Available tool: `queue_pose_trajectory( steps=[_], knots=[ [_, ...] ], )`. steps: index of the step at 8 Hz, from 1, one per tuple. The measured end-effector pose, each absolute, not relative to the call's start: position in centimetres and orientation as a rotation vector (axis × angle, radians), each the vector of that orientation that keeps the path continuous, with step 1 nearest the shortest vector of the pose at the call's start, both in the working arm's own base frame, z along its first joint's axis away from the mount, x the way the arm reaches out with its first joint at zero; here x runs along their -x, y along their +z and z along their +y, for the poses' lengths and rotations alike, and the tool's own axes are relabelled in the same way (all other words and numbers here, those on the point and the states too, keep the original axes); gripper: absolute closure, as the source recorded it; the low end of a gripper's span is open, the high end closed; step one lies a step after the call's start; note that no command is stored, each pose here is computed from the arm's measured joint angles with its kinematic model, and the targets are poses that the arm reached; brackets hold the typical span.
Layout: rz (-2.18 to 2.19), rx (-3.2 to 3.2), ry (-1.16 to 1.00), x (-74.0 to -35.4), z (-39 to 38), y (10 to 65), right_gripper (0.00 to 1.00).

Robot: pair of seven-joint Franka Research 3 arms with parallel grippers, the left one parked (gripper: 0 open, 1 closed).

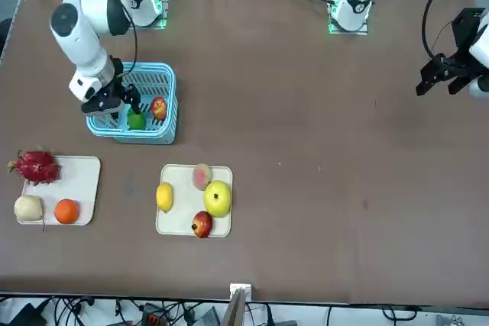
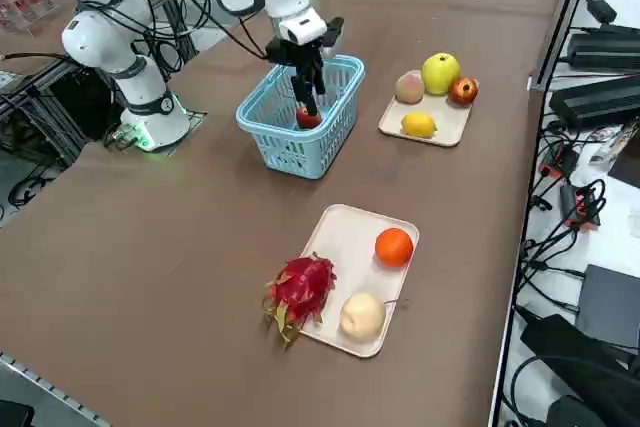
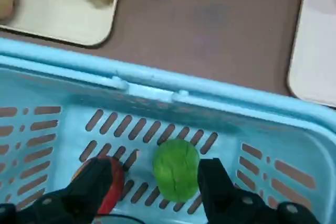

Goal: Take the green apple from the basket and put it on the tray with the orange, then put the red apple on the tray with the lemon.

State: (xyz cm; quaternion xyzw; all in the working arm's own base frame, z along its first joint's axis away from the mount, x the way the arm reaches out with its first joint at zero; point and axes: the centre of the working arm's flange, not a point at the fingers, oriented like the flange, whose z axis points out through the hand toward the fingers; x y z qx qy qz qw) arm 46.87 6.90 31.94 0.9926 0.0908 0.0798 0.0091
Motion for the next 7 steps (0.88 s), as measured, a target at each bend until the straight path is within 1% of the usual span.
queue_pose_trajectory(
  steps=[3, 5, 7],
  knots=[
    [0.301, -3.101, 0.336, -45.0, 6.7, 28.1, 0.0],
    [0.415, -3.082, 0.313, -43.9, 6.3, 26.5, 0.0],
    [0.458, -3.072, 0.289, -43.6, 5.4, 25.9, 0.0]
  ],
)
